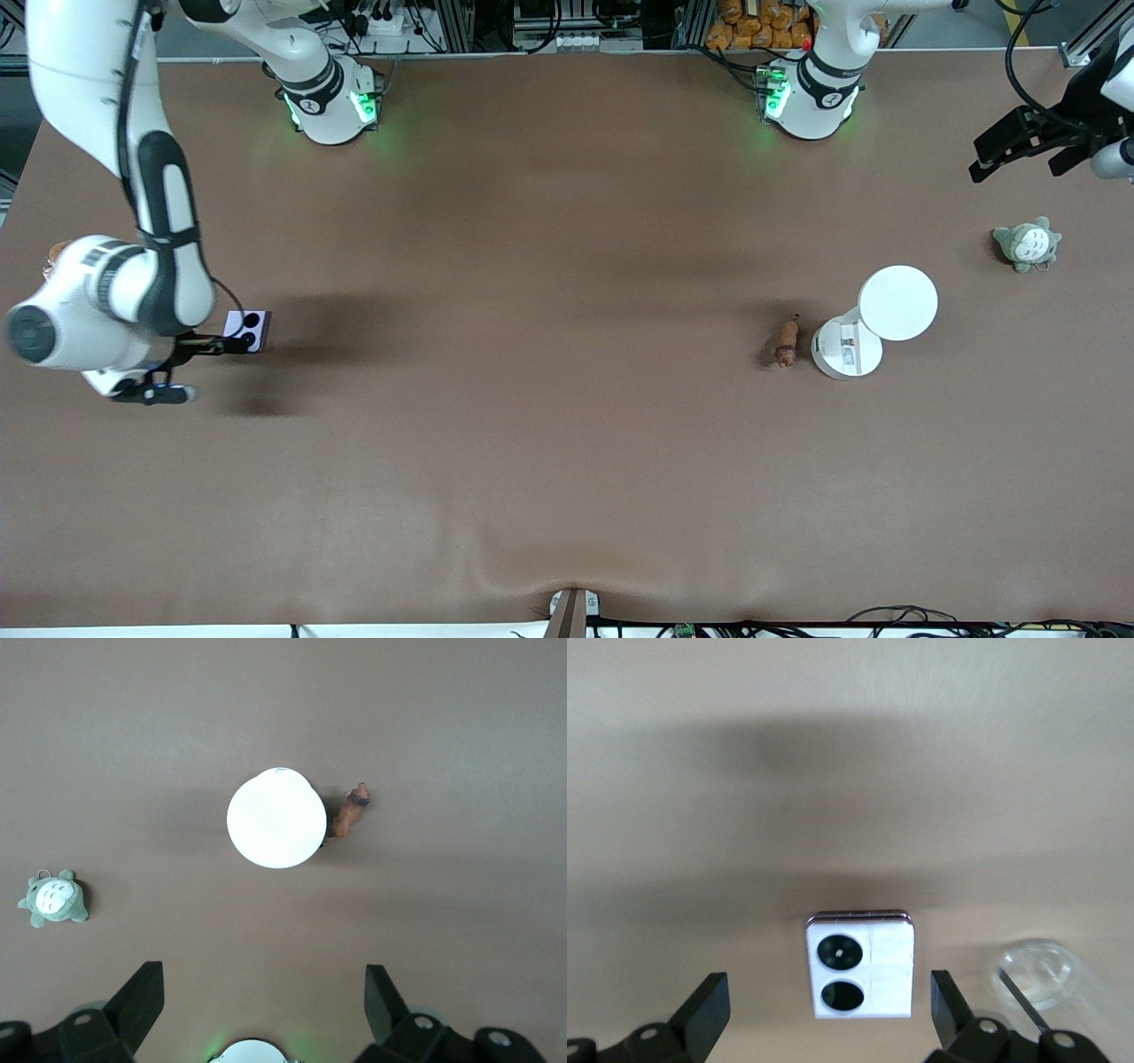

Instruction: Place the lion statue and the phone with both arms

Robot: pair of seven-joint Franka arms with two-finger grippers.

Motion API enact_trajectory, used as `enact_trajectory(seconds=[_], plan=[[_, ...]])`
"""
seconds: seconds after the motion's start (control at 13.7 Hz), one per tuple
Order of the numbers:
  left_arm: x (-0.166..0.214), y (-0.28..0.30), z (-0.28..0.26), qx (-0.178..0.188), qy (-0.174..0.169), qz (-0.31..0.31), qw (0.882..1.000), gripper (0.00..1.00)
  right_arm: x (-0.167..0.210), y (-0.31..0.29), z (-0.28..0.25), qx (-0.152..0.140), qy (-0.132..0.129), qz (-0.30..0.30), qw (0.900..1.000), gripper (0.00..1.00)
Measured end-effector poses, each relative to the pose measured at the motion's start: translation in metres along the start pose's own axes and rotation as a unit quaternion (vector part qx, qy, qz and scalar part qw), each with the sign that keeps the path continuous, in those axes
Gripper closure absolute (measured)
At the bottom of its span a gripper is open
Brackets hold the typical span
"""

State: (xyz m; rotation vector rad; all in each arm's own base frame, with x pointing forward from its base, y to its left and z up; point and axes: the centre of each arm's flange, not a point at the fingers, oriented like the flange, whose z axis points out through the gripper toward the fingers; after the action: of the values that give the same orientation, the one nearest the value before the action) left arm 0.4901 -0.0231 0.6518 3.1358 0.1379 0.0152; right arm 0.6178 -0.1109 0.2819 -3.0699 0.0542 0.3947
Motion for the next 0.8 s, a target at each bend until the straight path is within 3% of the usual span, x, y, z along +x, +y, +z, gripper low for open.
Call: enact_trajectory(seconds=[0.22,0.29,0.8], plan=[[0.001,-0.001,0.001,0.000,0.000,-0.001,1.000,0.00,-0.003,0.005,-0.089,0.027,-0.030,-0.005,0.999,0.00],[0.001,-0.001,0.001,0.000,0.000,-0.001,1.000,0.00,-0.004,0.005,-0.115,0.029,-0.027,-0.006,0.999,0.00],[0.001,-0.003,-0.003,0.000,0.004,-0.003,1.000,0.00,-0.014,-0.023,-0.235,0.008,0.038,-0.033,0.999,0.00]])
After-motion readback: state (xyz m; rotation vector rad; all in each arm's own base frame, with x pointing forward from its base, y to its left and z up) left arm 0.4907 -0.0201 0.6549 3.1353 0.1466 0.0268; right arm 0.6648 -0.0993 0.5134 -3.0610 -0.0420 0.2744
